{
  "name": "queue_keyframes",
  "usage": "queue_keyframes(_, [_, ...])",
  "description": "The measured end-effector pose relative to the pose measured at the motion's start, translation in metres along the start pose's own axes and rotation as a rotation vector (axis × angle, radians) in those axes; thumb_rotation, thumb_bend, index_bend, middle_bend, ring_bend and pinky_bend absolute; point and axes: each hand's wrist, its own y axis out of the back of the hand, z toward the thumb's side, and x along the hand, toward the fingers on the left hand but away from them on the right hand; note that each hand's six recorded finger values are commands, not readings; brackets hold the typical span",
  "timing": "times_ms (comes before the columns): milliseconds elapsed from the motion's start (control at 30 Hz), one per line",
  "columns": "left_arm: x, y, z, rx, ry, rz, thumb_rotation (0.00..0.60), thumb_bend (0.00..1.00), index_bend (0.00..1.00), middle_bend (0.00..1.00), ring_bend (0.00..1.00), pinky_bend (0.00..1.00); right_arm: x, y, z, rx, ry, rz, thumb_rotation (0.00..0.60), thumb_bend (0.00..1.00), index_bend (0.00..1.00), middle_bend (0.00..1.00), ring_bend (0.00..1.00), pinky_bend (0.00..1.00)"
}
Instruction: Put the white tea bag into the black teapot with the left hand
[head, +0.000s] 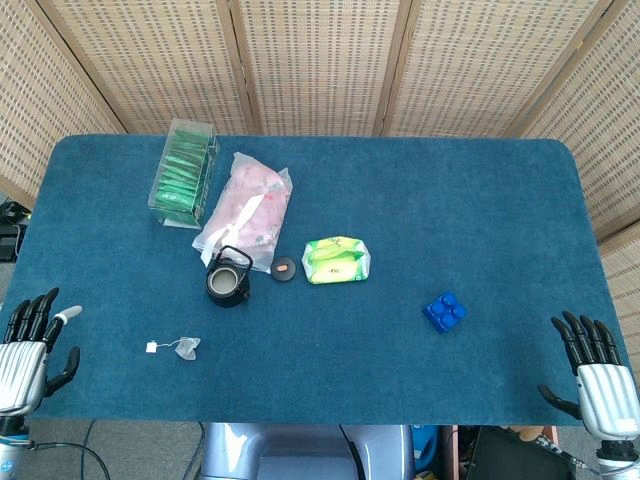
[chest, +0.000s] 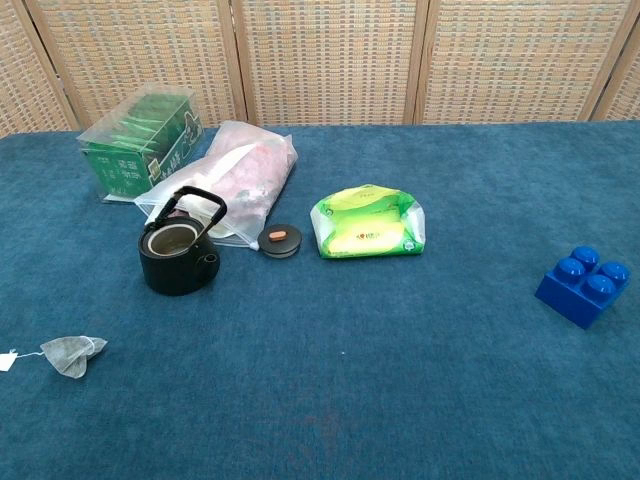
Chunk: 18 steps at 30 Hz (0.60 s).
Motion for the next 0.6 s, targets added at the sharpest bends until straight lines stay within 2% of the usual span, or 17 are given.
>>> queue_keyframes(600, [0.0045,0.0001,0.0003,0.022,0.005,-0.001,0.6,0.5,0.21,0.0,0.0,0.0,0.0008,-0.0026,-0.0052,-0.011,-0.015,0.008,0.6,0.0,0.11,0.13,0.0,0.06])
